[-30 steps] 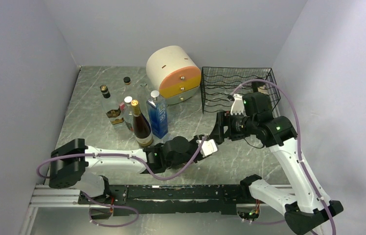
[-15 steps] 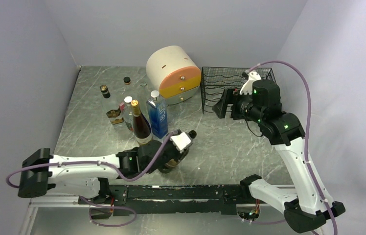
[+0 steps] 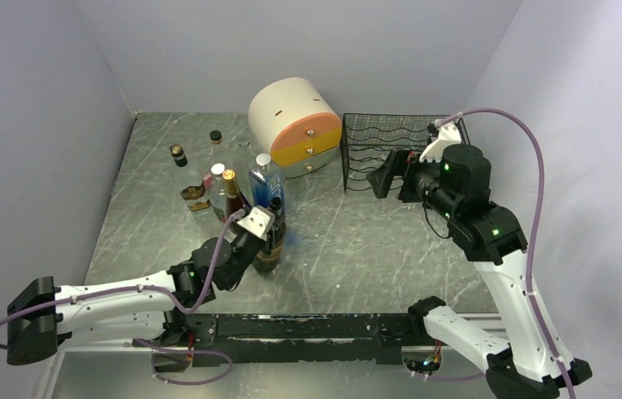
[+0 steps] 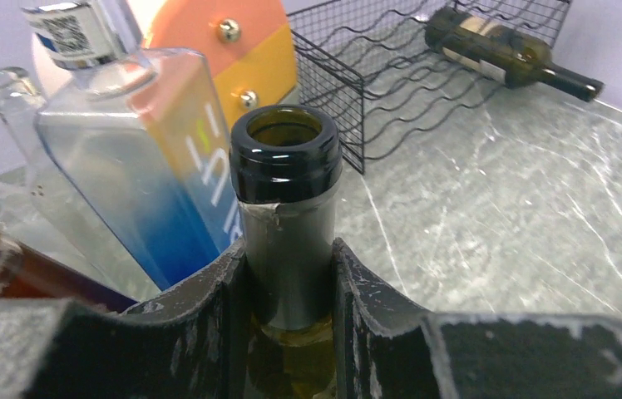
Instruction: Take the wine bottle off the wine rack
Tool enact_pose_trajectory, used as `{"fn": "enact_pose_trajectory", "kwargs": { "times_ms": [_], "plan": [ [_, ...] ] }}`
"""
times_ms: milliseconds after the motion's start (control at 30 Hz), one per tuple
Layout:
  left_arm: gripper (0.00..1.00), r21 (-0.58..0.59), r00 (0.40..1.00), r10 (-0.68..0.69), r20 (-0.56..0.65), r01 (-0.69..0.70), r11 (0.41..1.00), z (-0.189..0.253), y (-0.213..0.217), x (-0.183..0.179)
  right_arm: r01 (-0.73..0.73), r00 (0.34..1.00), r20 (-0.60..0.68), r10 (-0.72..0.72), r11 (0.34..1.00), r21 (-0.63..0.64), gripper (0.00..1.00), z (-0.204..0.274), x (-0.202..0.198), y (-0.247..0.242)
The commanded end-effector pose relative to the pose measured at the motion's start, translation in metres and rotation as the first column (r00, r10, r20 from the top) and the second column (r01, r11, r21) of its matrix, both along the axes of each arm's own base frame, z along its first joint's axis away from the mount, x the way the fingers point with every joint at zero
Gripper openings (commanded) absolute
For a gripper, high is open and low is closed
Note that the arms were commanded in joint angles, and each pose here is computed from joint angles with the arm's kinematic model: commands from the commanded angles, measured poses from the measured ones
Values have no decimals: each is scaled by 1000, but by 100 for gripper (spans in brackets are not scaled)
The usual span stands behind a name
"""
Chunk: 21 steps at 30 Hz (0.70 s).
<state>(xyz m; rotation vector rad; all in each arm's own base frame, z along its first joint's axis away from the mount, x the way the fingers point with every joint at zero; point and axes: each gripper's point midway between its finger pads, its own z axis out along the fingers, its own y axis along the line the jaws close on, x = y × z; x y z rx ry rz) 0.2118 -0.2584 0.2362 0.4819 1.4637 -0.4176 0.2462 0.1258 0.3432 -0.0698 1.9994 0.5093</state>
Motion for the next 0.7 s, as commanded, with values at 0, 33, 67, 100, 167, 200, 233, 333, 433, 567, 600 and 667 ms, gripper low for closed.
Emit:
{"fn": "enact_pose_trajectory", "kwargs": {
  "times_ms": [0, 33, 67, 100, 167, 200, 233, 333, 433, 567, 600, 667],
  "plan": [
    [7, -202, 992, 3, 126, 23, 979, 59, -1, 13, 26, 998, 53, -27, 999, 19, 100, 15, 0, -4],
    [7, -210, 990, 2, 138, 27, 977, 62, -1, 16, 30, 998, 50, -31, 999, 16, 100, 15, -1, -6],
    [7, -214, 989, -5, 147, 37, 976, 64, -3, 18, 33, 998, 48, -34, 999, 11, 100, 14, -1, -7],
    [7, -220, 988, -8, 155, 42, 975, 65, -4, 20, 42, 998, 42, -42, 999, 5, 100, 12, -2, -9],
    [7, -238, 985, -18, 170, 59, 970, 69, -7, 20, 50, 998, 42, -50, 999, 0, 100, 11, -3, -11],
    [7, -233, 984, -31, 175, 72, 970, 67, -9, 20, 53, 998, 40, -53, 999, -2, 100, 11, -4, -12],
    [7, -228, 984, -43, 175, 83, 970, 64, -11, 19, 57, 998, 40, -57, 998, -4, 100, 12, -4, -13],
    [7, -218, 984, -85, 159, 119, 969, 51, -16, 14, 64, 997, 46, -64, 998, -10, 100, 13, -4, -15],
    [7, -202, 983, -118, 141, 145, 969, 37, -18, 10, 76, 996, 44, -76, 997, -15, 100, 10, -4, -17],
    [7, -202, 986, -120, 113, 141, 969, 23, -11, 5, 72, 997, 35, -71, 997, -25, 100, 6, -2, -16],
    [7, -205, 985, -127, 116, 149, 967, 20, -9, 3, 71, 997, 34, -70, 997, -28, 100, 6, -2, -16],
    [7, -203, 984, -138, 112, 159, 966, 13, -6, -1, 77, 997, 32, -76, 996, -32, 100, 6, -1, -17]
  ]
}}
